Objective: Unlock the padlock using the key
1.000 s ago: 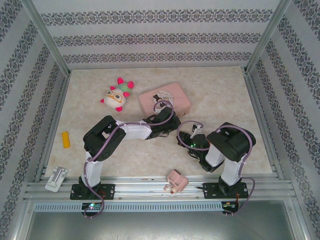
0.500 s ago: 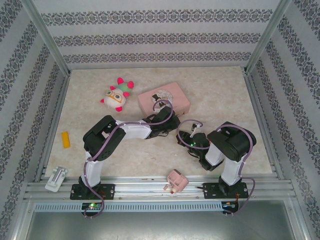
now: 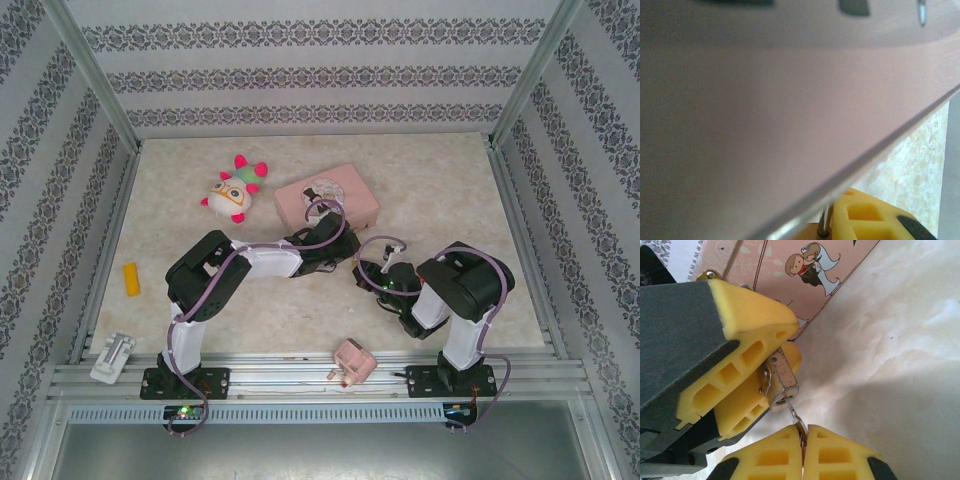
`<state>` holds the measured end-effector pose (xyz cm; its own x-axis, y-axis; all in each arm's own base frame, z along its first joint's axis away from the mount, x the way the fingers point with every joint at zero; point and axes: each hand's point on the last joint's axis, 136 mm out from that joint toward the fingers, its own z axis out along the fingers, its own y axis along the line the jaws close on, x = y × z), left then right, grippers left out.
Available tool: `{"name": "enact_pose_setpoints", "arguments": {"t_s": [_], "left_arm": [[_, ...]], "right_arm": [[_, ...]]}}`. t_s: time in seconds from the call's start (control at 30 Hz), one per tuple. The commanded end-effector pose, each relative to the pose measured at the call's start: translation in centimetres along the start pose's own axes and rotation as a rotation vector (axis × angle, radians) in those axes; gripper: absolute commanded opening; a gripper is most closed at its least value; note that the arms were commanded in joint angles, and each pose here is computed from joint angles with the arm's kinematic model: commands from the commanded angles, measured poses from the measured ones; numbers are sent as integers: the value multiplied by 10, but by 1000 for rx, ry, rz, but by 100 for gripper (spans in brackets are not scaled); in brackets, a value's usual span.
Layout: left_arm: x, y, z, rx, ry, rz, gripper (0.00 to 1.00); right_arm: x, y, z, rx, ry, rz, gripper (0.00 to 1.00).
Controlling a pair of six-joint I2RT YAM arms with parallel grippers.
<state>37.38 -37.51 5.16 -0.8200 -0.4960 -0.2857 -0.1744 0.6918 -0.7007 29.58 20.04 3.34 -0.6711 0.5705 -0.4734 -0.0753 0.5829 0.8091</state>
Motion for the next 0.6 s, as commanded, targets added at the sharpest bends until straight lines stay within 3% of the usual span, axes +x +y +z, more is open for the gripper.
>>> {"name": "enact_pose_setpoints", "arguments": {"t_s": [0.0, 0.57], "left_arm": [[-14, -38, -17, 114, -22, -36, 11], [-13, -39, -16, 129, -17, -46, 11]], "right_arm": [[-12, 13, 3, -46, -22, -21, 0], [-16, 18, -6, -75, -17, -61, 0]]}}
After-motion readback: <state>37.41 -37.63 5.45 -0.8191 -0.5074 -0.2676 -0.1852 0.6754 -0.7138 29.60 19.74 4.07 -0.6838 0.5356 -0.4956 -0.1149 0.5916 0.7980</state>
